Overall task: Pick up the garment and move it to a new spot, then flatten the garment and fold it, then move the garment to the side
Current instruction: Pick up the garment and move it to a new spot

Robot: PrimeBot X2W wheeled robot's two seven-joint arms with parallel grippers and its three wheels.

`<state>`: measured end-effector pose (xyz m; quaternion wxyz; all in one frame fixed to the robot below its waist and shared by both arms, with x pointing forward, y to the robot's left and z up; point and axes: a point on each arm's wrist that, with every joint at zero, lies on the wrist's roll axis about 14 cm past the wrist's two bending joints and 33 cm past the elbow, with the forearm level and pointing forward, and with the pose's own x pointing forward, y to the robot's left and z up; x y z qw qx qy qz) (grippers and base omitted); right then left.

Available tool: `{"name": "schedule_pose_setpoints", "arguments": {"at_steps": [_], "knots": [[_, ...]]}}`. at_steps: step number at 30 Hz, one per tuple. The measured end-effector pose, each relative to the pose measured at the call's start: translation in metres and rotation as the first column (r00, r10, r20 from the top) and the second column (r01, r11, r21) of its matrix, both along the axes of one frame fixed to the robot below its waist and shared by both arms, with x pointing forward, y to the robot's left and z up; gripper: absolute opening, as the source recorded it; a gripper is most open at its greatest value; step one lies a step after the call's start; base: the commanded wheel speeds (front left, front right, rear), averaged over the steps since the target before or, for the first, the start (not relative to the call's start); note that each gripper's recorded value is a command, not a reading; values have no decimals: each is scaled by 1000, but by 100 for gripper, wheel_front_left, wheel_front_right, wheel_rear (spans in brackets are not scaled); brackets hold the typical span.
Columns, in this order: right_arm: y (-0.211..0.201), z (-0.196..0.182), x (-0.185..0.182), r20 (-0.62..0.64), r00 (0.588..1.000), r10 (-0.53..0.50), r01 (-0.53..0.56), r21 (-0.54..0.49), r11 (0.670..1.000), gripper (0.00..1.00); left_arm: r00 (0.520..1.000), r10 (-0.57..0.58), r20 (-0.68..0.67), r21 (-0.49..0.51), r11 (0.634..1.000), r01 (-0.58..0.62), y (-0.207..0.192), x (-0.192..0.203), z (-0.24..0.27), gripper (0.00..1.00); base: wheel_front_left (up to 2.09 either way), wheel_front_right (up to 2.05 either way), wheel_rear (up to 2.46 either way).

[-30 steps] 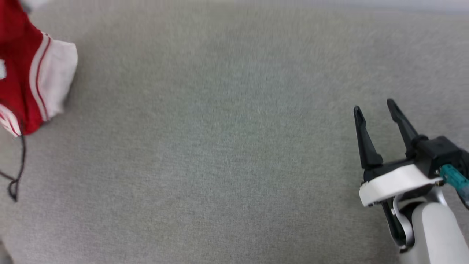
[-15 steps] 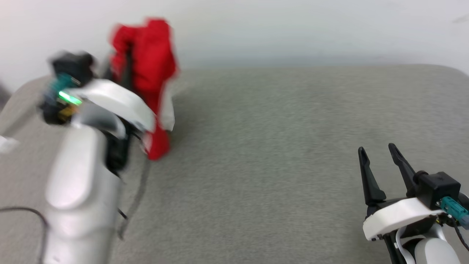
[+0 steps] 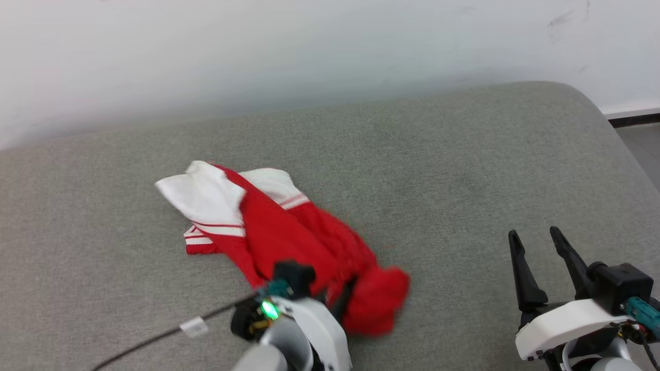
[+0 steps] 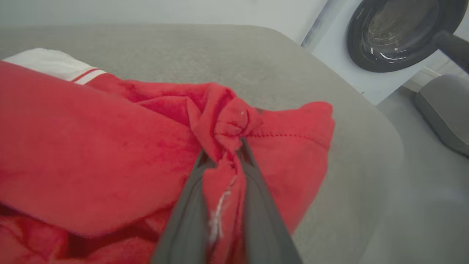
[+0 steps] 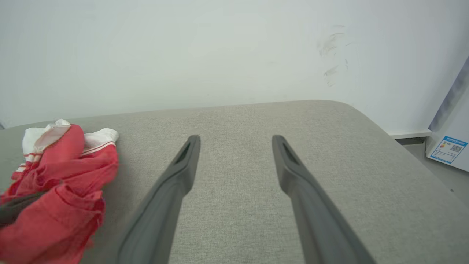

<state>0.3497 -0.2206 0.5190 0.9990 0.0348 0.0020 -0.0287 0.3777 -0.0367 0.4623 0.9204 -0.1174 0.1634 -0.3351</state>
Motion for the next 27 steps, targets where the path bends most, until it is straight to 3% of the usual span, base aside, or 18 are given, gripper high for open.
{"name": "schedule_pose_setpoints", "arguments": {"at_steps": [2, 3, 5, 6, 8, 11, 18, 22, 27], "knots": [[2, -3, 1, -7, 1000, 5, -5, 7, 1000, 100, 995, -64, -75, 35, 997, 67, -10, -25, -25, 0, 0, 0, 0], [3, -4, 2, -7, 1000, 8, -8, 9, 1000, 100, 991, -92, -100, 50, 994, 97, -14, -36, -34, 14, 0, 0, 0], [6, -6, 4, -13, 1000, 17, -17, 13, 1000, 100, 983, -124, -132, 64, 989, 133, -19, -51, -44, 83, 0, 0, 0], [8, -7, 4, -15, 1000, 23, -22, 14, 1000, 100, 983, -131, -127, 64, 988, 140, -20, -53, -45, 100, 0, 0, 0], [10, -7, 6, -13, 1000, 29, -28, 15, 999, 100, 988, -128, -81, 51, 990, 133, -22, -52, -37, 100, 0, 0, 0], [13, -6, 8, -7, 999, 39, -39, 15, 999, 100, 992, -69, 106, 0, 998, 69, -18, -32, 0, 100, 0, 0, 0], [21, 3, 8, 20, 998, 65, -65, 14, 998, 100, 929, 167, 330, -61, 986, -156, 34, 7, 59, 100, 0, 0, 0], [26, 4, 9, 23, 996, 83, -83, 14, 996, 100, 866, 315, 390, -67, 947, -314, 83, 24, 77, 100, 0, 0, 0], [35, 6, 10, 27, 994, 107, -107, 14, 994, 100, 772, 482, 413, -81, 864, -497, 151, 29, 86, 100, 0, 0, 0]]}}
